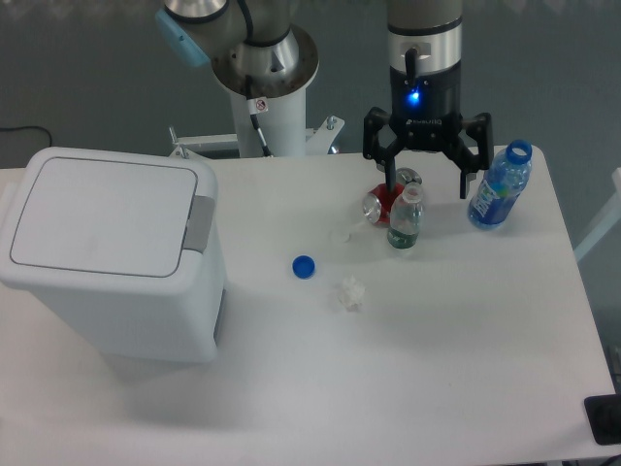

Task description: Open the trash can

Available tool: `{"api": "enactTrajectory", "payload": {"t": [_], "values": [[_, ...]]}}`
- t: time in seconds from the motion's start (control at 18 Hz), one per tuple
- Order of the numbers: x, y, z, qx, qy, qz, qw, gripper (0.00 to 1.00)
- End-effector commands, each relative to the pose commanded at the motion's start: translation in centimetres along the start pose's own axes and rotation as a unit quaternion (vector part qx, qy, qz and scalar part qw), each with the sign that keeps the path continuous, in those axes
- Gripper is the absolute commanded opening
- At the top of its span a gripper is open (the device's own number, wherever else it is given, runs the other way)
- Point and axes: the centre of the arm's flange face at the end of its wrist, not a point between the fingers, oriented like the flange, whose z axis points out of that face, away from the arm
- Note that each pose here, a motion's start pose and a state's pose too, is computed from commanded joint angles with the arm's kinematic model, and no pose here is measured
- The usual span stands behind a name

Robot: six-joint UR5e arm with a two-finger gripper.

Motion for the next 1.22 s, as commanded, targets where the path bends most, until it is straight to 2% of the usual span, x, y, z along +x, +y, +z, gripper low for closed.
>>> {"api": "enactTrajectory", "payload": {"t": [0.28, 0.78, 1.11, 1.22], "values": [[-1.1, -0.1, -0.1, -0.030, -0.023, 0.002, 0.9993, 1.00], [-1.0, 0.2, 0.1, -0.042, -0.027, -0.009, 0.9987, 1.00], [-0.4, 0.0, -0.2, -0.044, -0.032, -0.098, 0.9937, 1.00], [-0.4, 0.2, -0.3, -0.054, -0.043, -0.146, 0.9870, 1.00]]}}
